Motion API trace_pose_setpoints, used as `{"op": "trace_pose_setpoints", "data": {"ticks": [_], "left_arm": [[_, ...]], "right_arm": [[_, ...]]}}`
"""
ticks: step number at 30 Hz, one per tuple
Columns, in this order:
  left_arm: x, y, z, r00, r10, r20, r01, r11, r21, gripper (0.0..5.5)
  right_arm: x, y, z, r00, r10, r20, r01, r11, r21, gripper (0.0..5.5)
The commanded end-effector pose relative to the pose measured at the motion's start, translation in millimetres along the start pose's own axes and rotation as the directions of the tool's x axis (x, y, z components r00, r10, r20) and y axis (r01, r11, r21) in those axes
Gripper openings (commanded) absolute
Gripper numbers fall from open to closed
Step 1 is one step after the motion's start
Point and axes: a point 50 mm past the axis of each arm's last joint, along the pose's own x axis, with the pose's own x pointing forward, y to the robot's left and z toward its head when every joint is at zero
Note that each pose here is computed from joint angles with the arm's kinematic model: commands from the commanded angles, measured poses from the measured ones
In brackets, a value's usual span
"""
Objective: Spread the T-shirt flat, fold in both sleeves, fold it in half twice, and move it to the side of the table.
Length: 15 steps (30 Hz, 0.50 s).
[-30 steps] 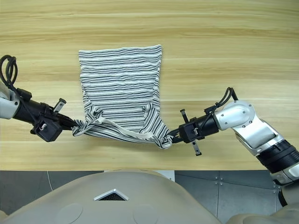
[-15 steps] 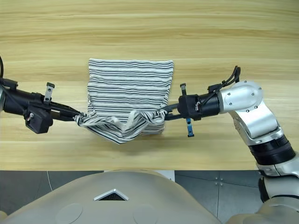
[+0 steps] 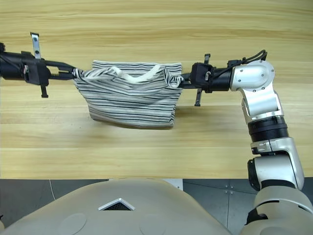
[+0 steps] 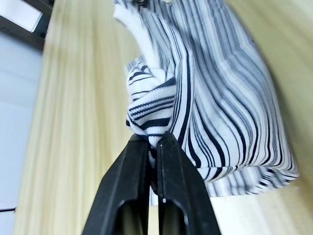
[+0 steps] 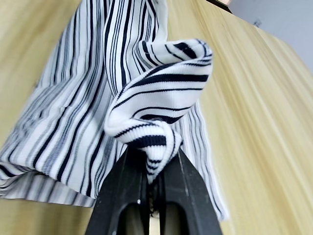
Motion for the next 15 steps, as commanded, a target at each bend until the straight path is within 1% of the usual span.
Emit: {"op": "trace_pose_setpoints", "data": {"ticks": [1,5,9,15], "left_arm": [[2,13,-4,0.997,0.069,-0.028,-0.069,0.997,0.019,0.1],[14,18,-10,0.995,0.091,-0.047,-0.091,0.996,0.013,0.1],[20,15,-23,0.992,0.098,-0.085,-0.1,0.995,-0.022,0.1],[32,5,-49,0.978,0.101,-0.184,-0.13,0.98,-0.151,0.1]], "right_arm": [[2,-15,4,0.998,-0.057,-0.003,0.057,0.998,-0.037,0.1],[10,-22,2,0.996,-0.087,-0.02,0.085,0.995,-0.054,0.1],[17,-32,-3,0.99,-0.128,-0.052,0.124,0.99,-0.062,0.1],[32,-44,-18,0.979,-0.163,-0.122,0.157,0.986,-0.06,0.1]]}}
